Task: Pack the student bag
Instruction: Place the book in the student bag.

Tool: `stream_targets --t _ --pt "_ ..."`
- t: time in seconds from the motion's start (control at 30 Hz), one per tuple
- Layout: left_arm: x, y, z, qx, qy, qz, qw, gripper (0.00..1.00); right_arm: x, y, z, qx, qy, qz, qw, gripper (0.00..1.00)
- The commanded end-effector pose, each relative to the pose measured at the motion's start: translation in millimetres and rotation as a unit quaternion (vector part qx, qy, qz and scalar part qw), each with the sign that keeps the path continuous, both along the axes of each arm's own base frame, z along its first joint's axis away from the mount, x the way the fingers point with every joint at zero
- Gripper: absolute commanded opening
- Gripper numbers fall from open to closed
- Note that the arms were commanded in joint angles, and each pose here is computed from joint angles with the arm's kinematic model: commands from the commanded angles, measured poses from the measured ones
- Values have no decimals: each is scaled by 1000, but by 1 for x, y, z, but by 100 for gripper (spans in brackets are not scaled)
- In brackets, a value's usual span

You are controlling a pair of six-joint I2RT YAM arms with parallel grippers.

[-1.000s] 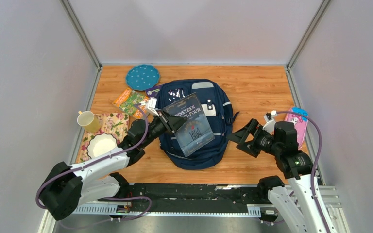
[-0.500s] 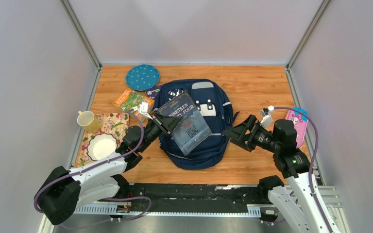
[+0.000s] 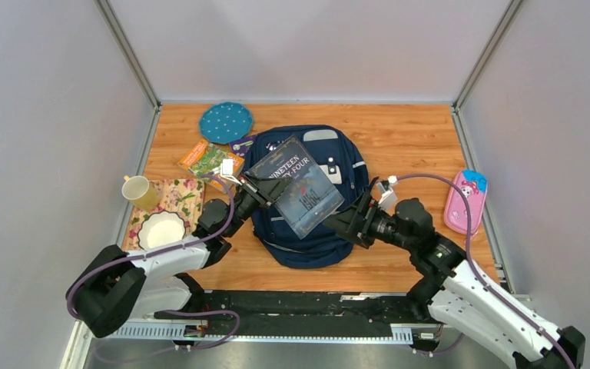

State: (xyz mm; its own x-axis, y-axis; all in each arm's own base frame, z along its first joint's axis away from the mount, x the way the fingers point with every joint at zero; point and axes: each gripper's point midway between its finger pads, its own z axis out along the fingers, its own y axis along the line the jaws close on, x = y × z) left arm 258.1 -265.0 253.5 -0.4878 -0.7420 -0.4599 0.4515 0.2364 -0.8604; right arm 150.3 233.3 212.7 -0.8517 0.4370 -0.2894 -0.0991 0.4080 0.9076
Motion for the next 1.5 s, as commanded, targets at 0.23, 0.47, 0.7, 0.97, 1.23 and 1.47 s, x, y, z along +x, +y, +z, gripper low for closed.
stream_targets --t 0.23,0.47,0.7,0.97,1.23,1.47 --pt "-26 11 107 -219 -103 -65 968 0 53 31 31 101 -48 -73 991 99" --pt "-34 16 114 -233 -118 -71 963 0 68 30 39 155 -52 -107 981 97" --pt "-36 17 119 -264 -111 -87 954 0 72 39 44 196 -48 -99 974 91" --pt "-40 18 124 -267 -117 -89 952 0 76 38 47 210 -52 -111 970 61" --pt "-45 -3 92 -215 -64 -169 960 72 72 16 54 182 -96 -139 969 0" --pt "-47 -34 -30 121 18 -252 960 73 69 -82 61 10 -145 -298 944 0"
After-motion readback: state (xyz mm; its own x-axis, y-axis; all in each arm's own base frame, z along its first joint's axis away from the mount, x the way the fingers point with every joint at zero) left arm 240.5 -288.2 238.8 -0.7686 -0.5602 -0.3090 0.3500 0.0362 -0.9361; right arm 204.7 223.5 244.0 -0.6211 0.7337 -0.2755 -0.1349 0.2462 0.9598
